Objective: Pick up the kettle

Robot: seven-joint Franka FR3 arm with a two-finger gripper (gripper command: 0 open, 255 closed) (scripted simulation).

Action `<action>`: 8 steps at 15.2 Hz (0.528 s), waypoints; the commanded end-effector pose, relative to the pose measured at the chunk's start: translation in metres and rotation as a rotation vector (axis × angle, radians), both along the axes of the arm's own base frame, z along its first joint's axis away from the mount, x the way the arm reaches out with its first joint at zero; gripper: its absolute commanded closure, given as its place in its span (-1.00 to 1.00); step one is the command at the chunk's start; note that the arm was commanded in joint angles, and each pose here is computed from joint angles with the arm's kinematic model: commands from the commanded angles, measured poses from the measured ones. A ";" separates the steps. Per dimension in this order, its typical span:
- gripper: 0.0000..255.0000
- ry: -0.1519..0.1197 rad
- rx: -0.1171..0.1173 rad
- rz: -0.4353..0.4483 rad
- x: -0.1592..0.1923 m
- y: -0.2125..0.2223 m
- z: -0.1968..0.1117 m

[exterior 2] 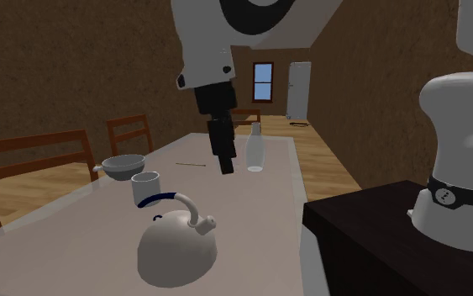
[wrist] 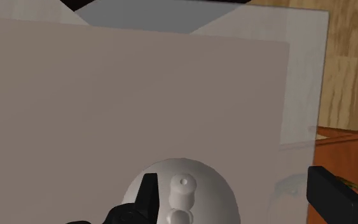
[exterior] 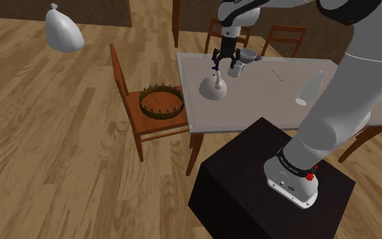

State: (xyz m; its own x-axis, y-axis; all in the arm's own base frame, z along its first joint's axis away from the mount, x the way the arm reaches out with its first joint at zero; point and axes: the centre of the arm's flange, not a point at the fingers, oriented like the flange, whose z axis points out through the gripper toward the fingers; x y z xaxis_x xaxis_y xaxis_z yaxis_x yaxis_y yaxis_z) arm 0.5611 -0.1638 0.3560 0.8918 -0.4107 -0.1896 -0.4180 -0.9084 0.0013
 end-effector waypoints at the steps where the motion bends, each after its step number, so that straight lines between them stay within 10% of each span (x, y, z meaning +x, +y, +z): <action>1: -1.00 0.007 0.005 -0.038 0.014 -0.013 -0.021; 8: -1.00 0.030 0.024 -0.166 0.058 -0.069 -0.088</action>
